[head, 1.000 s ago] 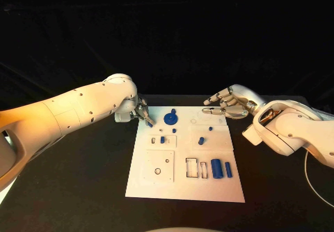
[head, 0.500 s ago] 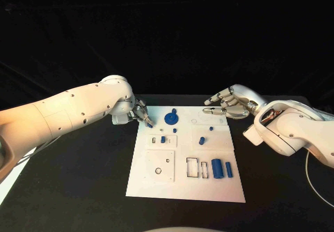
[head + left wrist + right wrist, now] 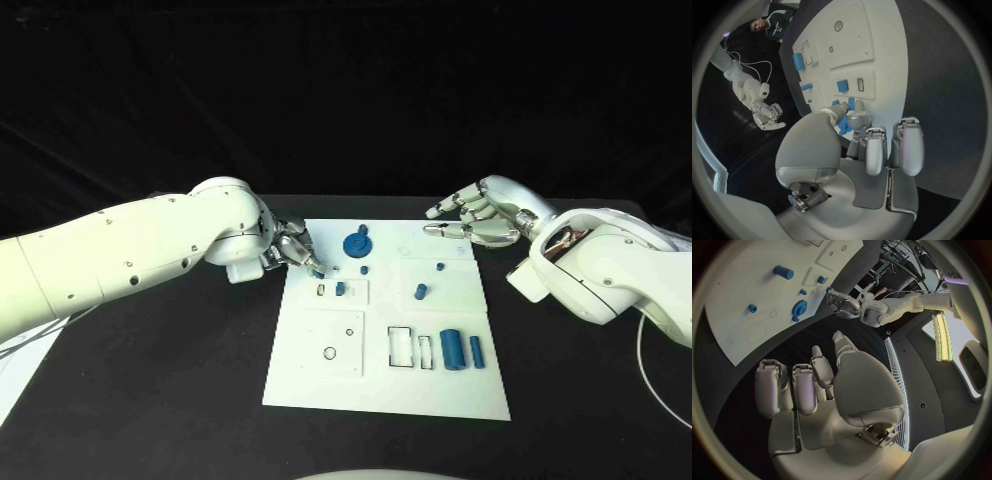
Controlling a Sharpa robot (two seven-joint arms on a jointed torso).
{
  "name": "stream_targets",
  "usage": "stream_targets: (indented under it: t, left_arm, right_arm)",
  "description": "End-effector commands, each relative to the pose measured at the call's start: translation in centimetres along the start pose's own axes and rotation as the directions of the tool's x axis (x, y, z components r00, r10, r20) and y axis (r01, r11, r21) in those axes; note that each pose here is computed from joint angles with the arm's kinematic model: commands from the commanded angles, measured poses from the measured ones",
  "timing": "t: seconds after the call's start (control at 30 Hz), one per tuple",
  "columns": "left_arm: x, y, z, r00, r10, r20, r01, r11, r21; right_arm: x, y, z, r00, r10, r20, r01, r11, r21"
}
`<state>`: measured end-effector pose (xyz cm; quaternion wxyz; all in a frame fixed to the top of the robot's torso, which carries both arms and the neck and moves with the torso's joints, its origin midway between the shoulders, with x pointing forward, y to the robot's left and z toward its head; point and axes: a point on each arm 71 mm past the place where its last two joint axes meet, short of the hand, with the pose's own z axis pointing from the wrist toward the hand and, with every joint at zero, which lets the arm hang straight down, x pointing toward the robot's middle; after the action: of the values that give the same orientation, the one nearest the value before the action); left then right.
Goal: Assemble the parts on the task board
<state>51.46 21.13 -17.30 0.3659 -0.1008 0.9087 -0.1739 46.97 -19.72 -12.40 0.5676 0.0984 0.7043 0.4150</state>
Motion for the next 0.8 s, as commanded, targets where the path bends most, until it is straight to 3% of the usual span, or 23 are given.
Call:
stream_targets:
  t: [0.03,0.33,0.8]
  left_arm:
    - [0.37,-0.33,0.02,0.997,0.054,0.059,-0.056,0.998,0.040]
    - [1.59,0.02,0.33,0.993,0.100,0.062,-0.103,0.994,0.046]
    - [2.19,0.18,0.65,0.989,0.134,0.066,-0.135,0.991,0.007]
  right_arm:
    - [0.2,0.1,0.0,1.000,-0.001,-0.015,0.001,1.000,-0.008]
    - [0.2,0.0,-0.1,1.000,0.000,-0.017,0.000,1.000,-0.006]
    - [0.3,0.0,-0.1,1.000,0.001,-0.018,-0.001,1.000,-0.007]
